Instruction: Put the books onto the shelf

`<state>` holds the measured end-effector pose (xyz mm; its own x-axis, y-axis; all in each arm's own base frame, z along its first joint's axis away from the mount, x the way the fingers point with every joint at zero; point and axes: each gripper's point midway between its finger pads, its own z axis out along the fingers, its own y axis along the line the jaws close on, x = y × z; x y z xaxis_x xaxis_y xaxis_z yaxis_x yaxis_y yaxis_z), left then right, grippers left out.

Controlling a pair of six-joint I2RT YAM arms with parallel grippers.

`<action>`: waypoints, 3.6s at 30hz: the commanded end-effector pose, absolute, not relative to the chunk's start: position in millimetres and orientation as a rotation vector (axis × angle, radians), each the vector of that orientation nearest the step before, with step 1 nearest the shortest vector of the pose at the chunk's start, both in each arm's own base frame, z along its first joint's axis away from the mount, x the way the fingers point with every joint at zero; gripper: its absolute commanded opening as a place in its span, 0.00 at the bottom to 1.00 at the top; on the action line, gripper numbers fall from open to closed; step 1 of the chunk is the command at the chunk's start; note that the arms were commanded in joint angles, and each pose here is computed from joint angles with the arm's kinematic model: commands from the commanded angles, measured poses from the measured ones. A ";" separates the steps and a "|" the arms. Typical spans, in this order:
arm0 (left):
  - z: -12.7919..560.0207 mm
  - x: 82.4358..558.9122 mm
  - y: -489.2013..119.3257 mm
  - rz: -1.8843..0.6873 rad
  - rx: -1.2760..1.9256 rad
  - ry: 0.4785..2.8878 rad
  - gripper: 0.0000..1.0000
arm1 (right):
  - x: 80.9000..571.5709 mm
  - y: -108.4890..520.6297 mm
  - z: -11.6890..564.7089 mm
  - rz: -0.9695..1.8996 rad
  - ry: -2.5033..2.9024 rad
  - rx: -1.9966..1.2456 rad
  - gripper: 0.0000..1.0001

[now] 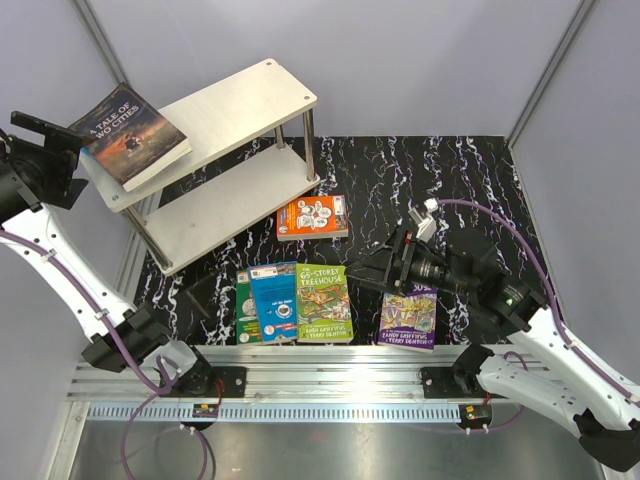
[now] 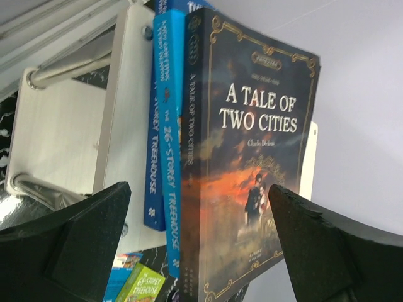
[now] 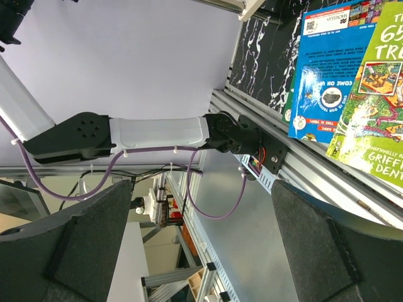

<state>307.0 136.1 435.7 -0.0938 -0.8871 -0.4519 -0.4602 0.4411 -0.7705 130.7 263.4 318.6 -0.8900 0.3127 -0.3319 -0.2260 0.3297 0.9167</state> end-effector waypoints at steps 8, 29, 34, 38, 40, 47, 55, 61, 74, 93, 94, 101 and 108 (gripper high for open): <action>425.1 245.2 91.7 -0.443 -1.115 1.832 0.99 | 155.7 296.4 259.5 1.420 2.460 0.012 1.00; 356.9 158.7 -16.5 -0.546 -0.998 1.952 0.99 | 162.2 278.9 54.1 0.813 3.030 0.045 1.00; 309.4 148.9 -31.1 -0.607 -1.014 2.021 0.99 | 156.9 290.9 33.9 0.946 3.034 0.073 1.00; 304.7 148.1 -32.4 -0.600 -0.979 2.050 0.99 | 157.3 307.3 24.1 1.113 2.986 0.105 1.00; 300.2 151.3 -35.9 -0.636 -0.958 2.075 0.99 | 158.5 314.2 20.6 1.189 2.954 0.122 0.99; 288.9 154.8 -41.2 -0.672 -0.913 2.135 0.99 | 159.6 331.2 4.8 1.393 2.879 0.193 0.35; 269.7 161.4 -48.9 -0.735 -0.911 2.195 0.99 | 151.6 323.7 6.3 1.414 2.860 0.217 0.00; 259.9 173.9 -54.2 -0.749 -0.888 2.233 0.99 | 162.1 311.4 61.9 1.272 2.783 0.091 0.00; 237.3 202.5 -120.6 -0.937 -0.645 2.302 0.99 | 198.8 324.6 222.8 1.263 2.520 -0.108 0.00; 215.3 206.4 -221.4 -1.124 -0.283 2.379 0.79 | 166.6 327.1 282.2 1.706 2.240 -0.045 0.00; 213.8 205.3 -223.3 -1.134 -0.281 2.385 0.73 | 163.8 325.0 287.3 1.720 2.218 -0.047 0.00; 224.2 195.5 -252.6 -1.282 -0.151 2.333 0.33 | 159.3 315.0 290.3 1.728 2.176 0.000 0.00; 227.1 189.4 -279.9 -1.447 -0.110 2.259 0.00 | 159.8 303.3 300.7 1.660 2.149 0.020 0.00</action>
<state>192.1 -252.1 207.0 -0.8897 -0.3189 -0.3266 0.0973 0.5665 -0.8183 157.3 293.8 223.5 -0.9549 0.2441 -0.1692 -0.0402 0.4580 0.8880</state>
